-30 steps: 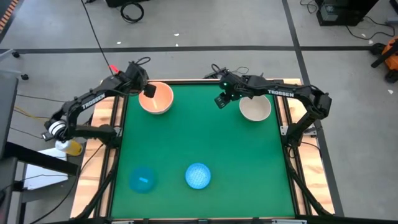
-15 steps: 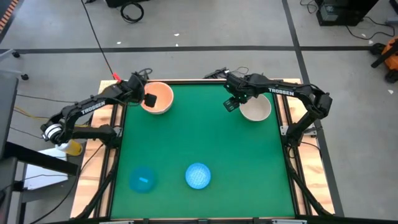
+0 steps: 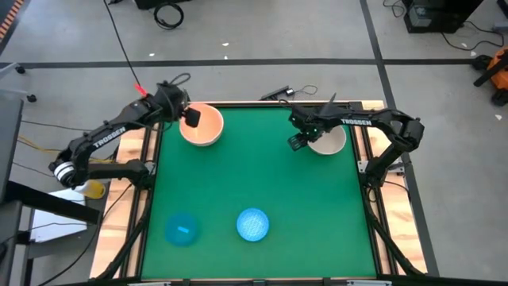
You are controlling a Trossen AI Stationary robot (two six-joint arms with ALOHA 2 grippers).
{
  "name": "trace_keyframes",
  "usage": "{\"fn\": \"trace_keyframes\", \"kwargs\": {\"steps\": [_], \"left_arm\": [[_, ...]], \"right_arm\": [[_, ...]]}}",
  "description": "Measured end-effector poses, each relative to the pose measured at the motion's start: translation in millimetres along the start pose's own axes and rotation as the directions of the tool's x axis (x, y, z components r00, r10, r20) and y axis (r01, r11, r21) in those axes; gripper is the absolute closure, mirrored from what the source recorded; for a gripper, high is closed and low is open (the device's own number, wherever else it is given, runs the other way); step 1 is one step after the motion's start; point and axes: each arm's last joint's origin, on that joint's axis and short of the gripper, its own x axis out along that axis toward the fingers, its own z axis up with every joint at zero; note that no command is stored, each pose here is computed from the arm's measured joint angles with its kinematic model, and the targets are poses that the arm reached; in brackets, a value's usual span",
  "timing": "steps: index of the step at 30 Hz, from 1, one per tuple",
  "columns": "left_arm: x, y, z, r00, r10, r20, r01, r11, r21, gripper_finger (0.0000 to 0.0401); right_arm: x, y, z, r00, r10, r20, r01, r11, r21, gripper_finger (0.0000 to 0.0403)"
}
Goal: Nest bowls inside each other
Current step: Stack the grey bowl on top of the transparent light orange bowl
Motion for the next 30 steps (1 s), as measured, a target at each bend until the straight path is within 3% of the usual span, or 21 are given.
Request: {"fn": "trace_keyframes", "kwargs": {"steps": [3, 8, 13, 17, 25, 28, 30], "left_arm": [[-17, 0, 11, 0.999, -0.013, 0.045, 0.012, 1.000, 0.020, 0.0120], [-39, 2, 23, 0.996, 0.002, 0.088, -0.009, 0.997, 0.075, 0.0120], [-37, 5, 22, 0.996, 0.032, 0.079, -0.039, 0.995, 0.092, 0.0120], [-23, 6, 8, 0.999, 0.047, 0.020, -0.048, 0.997, 0.065, 0.0120], [21, 12, -44, 0.987, 0.085, -0.137, -0.083, 0.996, 0.023, 0.0120], [29, 14, -56, 0.981, 0.089, -0.173, -0.089, 0.996, 0.011, 0.0120], [29, 14, -57, 0.980, 0.090, -0.177, -0.090, 0.996, 0.012, 0.0120]], "right_arm": [[8, 1, 1, 0.999, 0.024, 0.025, -0.024, 1.000, -0.002, 0.0283], [2, 10, 4, 0.996, 0.030, 0.087, -0.028, 0.999, -0.021, 0.0382], [-11, 31, 9, 0.988, 0.074, 0.134, -0.064, 0.995, -0.073, 0.0371], [-31, 56, 17, 0.956, 0.173, 0.236, -0.138, 0.978, -0.159, 0.0390], [-69, 94, 35, 0.805, 0.382, 0.454, -0.283, 0.920, -0.273, 0.0390], [-82, 105, 41, 0.712, 0.455, 0.535, -0.306, 0.887, -0.347, 0.0390], [-90, 115, 41, 0.642, 0.531, 0.553, -0.295, 0.837, -0.461, 0.0390]]}}
